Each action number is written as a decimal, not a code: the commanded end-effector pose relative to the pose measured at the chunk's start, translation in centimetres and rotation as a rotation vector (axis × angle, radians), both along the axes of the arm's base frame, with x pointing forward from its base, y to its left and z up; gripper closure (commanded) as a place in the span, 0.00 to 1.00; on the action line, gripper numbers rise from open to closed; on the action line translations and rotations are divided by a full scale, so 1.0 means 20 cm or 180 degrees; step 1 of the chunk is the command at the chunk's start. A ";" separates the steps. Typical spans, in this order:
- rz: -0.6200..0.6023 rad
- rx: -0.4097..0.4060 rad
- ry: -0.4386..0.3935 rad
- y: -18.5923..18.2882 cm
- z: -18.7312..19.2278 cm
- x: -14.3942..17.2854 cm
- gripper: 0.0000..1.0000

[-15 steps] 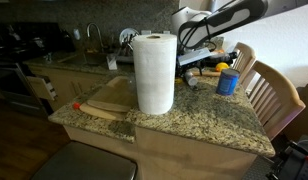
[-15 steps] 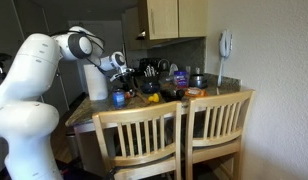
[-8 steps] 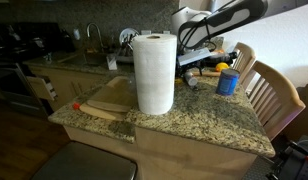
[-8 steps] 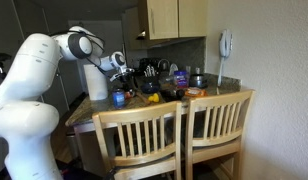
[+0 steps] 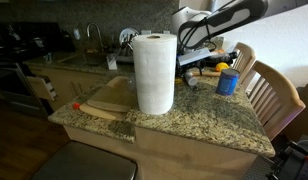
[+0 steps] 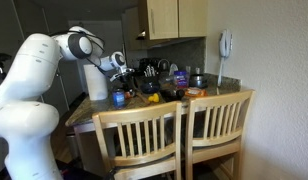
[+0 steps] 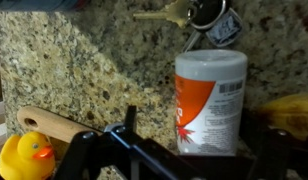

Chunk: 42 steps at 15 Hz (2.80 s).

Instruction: Put the white bottle inside the bowl

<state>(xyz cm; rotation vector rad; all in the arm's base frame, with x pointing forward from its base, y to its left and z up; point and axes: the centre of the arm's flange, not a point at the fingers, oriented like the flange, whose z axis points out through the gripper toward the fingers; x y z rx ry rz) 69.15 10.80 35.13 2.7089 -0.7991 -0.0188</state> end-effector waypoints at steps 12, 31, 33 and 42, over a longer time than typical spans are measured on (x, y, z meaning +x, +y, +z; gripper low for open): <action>0.0012 0.0011 -0.0006 0.00 0.00 0.00 0.00; -0.0021 -0.0047 -0.0599 0.02 0.46 -0.11 0.71; 0.0007 -0.0162 -0.0960 0.06 0.66 -0.19 0.71; -0.0662 -0.1041 -0.2297 0.01 1.23 -0.06 0.71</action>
